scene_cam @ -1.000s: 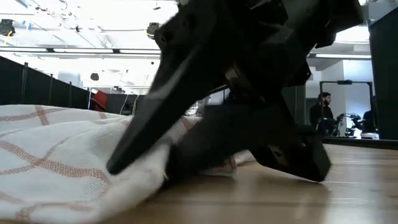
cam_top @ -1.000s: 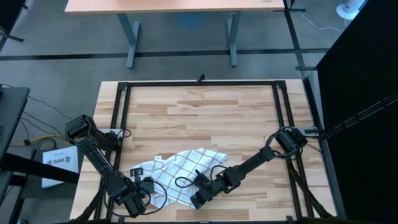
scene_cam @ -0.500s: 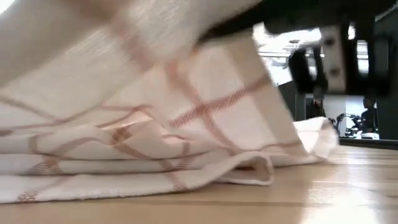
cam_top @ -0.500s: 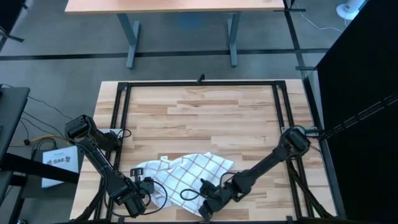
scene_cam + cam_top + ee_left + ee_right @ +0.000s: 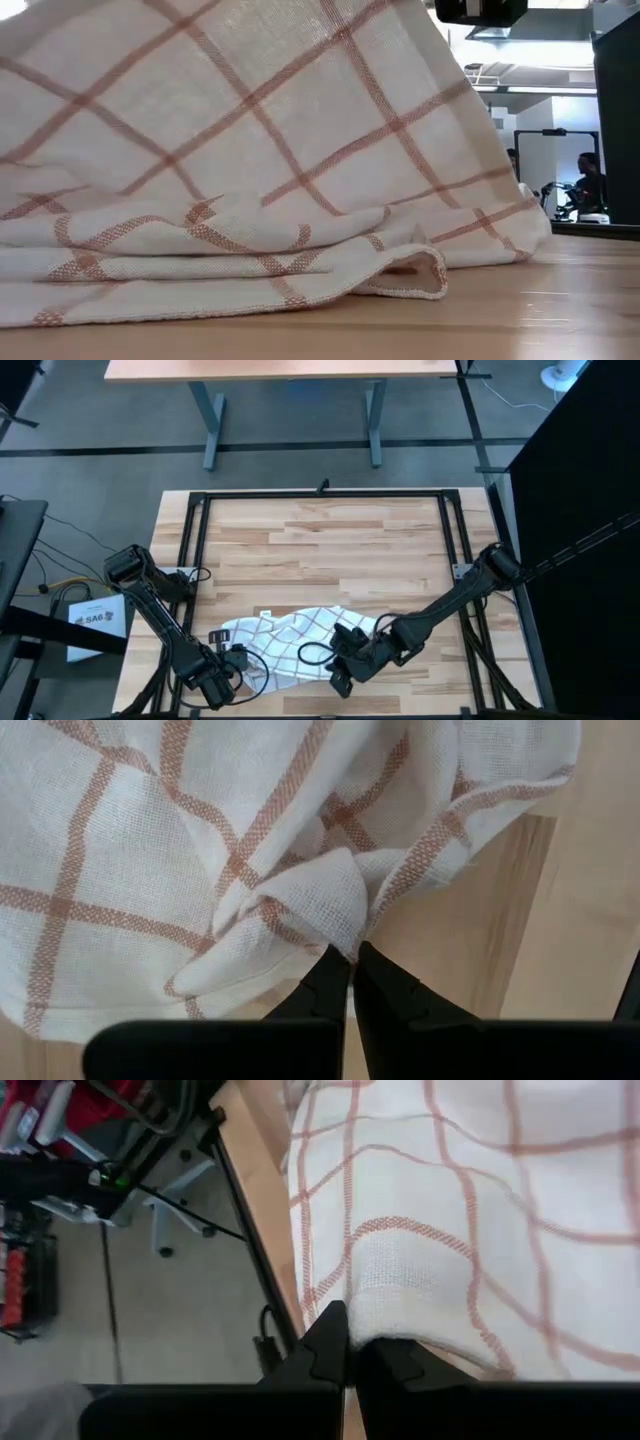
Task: Roll towel
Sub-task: Roll the towel
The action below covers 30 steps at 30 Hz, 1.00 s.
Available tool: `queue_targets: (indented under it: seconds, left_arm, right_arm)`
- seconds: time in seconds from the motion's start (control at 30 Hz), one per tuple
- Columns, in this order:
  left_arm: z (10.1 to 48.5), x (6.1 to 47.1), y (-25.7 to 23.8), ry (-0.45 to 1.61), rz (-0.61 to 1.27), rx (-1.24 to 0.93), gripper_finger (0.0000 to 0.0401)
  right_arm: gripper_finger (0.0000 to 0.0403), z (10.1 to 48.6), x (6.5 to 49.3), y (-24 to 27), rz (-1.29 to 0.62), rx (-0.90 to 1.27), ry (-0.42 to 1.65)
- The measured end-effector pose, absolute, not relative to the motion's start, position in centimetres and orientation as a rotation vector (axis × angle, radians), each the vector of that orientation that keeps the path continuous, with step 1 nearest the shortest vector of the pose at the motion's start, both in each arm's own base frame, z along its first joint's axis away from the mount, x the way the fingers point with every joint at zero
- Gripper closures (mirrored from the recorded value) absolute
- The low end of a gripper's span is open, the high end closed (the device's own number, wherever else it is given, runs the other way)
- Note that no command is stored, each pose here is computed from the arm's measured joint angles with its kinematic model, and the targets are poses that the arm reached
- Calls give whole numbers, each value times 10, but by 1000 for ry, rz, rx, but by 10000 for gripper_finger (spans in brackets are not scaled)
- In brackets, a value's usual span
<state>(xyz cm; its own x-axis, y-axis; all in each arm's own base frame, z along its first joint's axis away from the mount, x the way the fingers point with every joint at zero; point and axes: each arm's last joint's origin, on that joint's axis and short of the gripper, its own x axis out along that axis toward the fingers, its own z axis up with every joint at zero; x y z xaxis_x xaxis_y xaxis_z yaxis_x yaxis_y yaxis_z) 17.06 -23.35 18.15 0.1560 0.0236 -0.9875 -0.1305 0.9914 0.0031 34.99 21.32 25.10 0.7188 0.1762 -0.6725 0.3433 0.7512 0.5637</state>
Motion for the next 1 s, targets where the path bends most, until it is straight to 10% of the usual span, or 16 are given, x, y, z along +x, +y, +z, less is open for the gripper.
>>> queue_targets:
  seconds: [1.0]
  left_arm:
    - [217, 182, -235, 1381, 126, -22, 290]
  right_arm:
    - [403, 307, 338, 170, -56, 508, 645]
